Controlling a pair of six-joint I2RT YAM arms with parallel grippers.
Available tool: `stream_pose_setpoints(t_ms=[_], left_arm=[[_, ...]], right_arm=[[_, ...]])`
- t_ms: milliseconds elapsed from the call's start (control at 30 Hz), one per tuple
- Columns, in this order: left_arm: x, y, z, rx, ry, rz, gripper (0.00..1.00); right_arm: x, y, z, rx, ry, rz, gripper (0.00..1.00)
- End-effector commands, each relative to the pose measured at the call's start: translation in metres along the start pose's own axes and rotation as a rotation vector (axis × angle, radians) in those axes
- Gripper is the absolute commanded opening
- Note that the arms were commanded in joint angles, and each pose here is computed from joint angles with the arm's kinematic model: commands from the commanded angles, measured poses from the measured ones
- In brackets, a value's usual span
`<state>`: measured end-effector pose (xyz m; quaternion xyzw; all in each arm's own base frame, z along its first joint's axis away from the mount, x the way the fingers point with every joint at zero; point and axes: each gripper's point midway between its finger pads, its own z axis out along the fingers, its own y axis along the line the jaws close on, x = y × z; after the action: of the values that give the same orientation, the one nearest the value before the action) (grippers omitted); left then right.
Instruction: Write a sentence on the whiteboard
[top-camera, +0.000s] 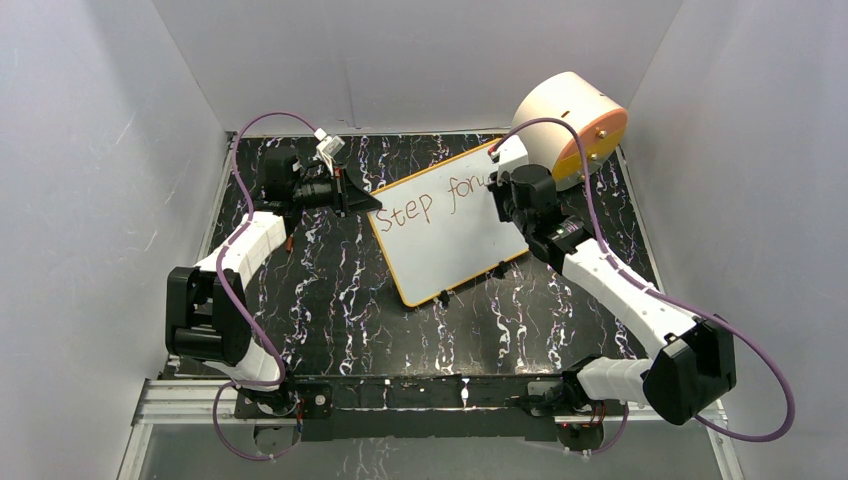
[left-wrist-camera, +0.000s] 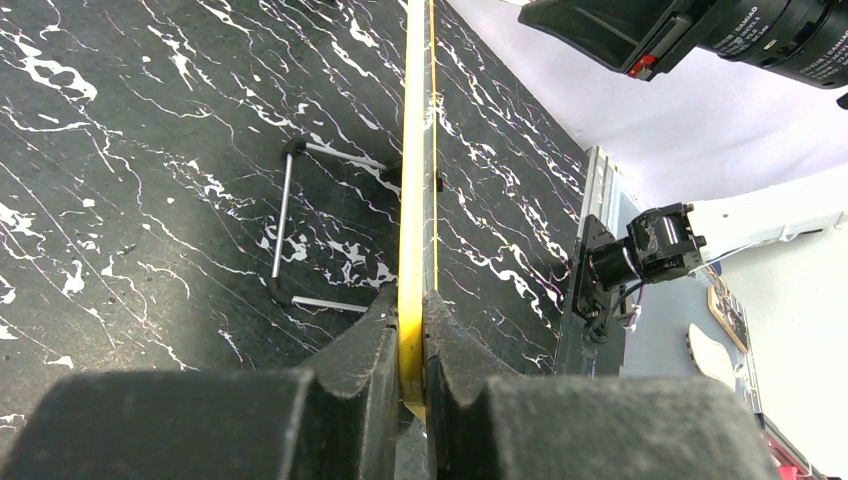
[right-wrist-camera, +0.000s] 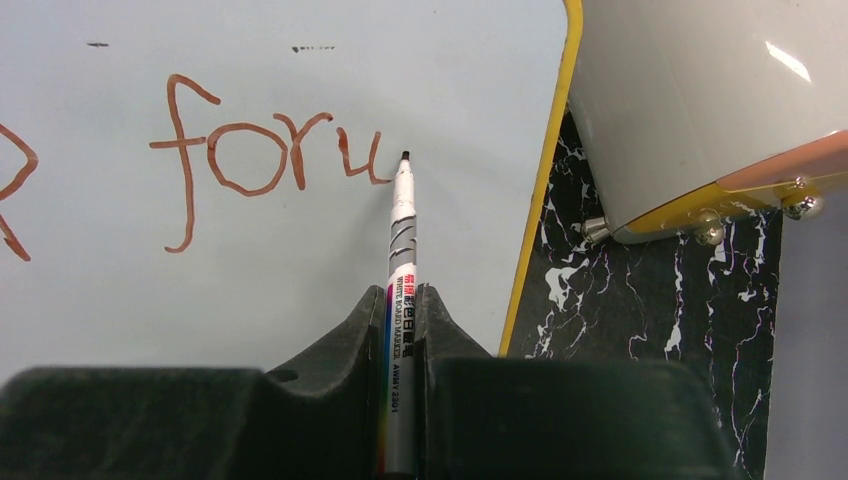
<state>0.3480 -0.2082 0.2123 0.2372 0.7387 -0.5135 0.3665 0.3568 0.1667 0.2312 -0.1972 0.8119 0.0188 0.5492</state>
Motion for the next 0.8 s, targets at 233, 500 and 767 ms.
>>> stream_pose_setpoints(t_ms=[233, 500, 767], left_arm=[[0.063, 0.031, 0.01, -0.12, 0.147, -0.126, 0.0], [0.062, 0.031, 0.01, -0.119, 0.147, -0.123, 0.0], [0.061, 0.031, 0.01, -0.119, 0.145, -0.118, 0.0]], right_arm=[[-0.045, -0.008, 0.001, 0.017, -0.126, 0.028, 0.0], [-0.026, -0.001, -0.002, -0.019, -0.07, 0.033, 0.0], [-0.009, 0.004, -0.004, -0.045, -0.021, 0.037, 0.0]])
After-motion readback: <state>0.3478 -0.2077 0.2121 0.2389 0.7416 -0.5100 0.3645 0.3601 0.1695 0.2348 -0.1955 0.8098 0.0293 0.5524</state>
